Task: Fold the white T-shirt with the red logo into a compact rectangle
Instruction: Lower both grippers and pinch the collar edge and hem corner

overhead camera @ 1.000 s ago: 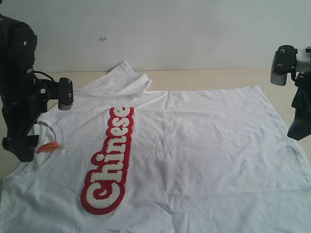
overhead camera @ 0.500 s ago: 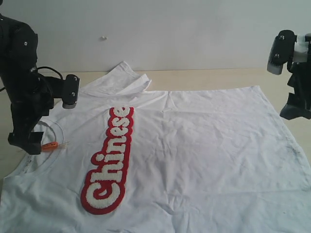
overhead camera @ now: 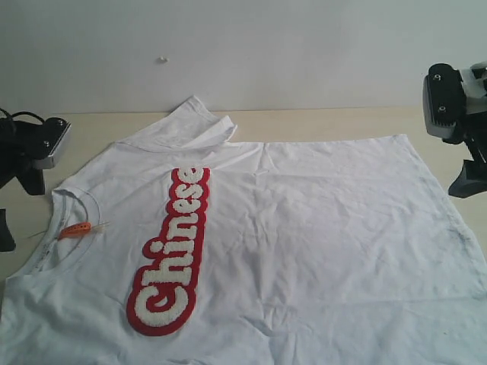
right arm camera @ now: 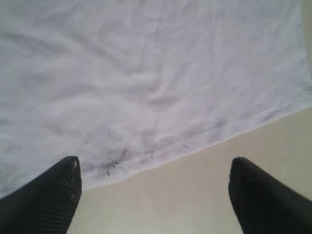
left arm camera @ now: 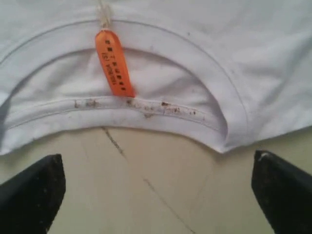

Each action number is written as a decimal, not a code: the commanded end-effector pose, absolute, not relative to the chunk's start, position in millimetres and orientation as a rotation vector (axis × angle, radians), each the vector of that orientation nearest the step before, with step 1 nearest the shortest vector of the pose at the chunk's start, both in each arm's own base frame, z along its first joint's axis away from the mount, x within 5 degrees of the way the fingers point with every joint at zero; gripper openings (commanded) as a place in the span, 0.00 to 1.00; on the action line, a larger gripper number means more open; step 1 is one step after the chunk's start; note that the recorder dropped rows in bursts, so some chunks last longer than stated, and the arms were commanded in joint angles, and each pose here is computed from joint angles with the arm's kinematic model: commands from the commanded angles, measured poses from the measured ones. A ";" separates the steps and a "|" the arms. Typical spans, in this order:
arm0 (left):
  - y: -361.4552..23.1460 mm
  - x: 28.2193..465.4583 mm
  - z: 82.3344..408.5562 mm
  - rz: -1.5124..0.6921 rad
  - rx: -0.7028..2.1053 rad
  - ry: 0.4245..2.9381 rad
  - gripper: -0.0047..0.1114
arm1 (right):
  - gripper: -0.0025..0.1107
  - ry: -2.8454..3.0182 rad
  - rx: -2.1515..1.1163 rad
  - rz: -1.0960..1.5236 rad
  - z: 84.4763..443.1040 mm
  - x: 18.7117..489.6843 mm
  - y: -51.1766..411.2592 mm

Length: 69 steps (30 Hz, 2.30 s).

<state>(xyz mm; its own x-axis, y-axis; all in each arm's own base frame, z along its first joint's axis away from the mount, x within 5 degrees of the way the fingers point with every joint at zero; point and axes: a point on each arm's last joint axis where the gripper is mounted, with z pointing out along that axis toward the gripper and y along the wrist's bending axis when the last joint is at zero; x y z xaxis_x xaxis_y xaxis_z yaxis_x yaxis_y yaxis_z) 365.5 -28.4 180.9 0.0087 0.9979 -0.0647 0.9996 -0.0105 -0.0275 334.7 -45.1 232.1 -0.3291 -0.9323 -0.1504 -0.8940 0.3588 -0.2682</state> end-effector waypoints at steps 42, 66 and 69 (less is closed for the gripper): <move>-31.3 370.5 99.4 -0.203 2.162 2.178 0.94 | 0.71 2.416 -1.768 -0.071 176.8 346.2 -54.4; -31.7 370.0 100.2 -0.220 2.164 2.182 0.94 | 0.71 2.404 -1.738 0.003 129.6 356.2 -100.7; -32.2 370.1 100.3 -0.226 2.156 2.184 0.94 | 0.71 2.410 -1.749 0.074 134.8 361.3 -100.6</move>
<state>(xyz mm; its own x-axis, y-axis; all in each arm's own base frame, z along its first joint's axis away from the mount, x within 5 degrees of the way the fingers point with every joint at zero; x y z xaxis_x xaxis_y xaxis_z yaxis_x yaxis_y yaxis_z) 373.2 -32.7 111.5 -0.0024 0.9898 -0.1423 0.9999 0.0007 -0.0125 356.8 -98.7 127.8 -0.2984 -0.9440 -0.1408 -0.9474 0.3108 -0.0761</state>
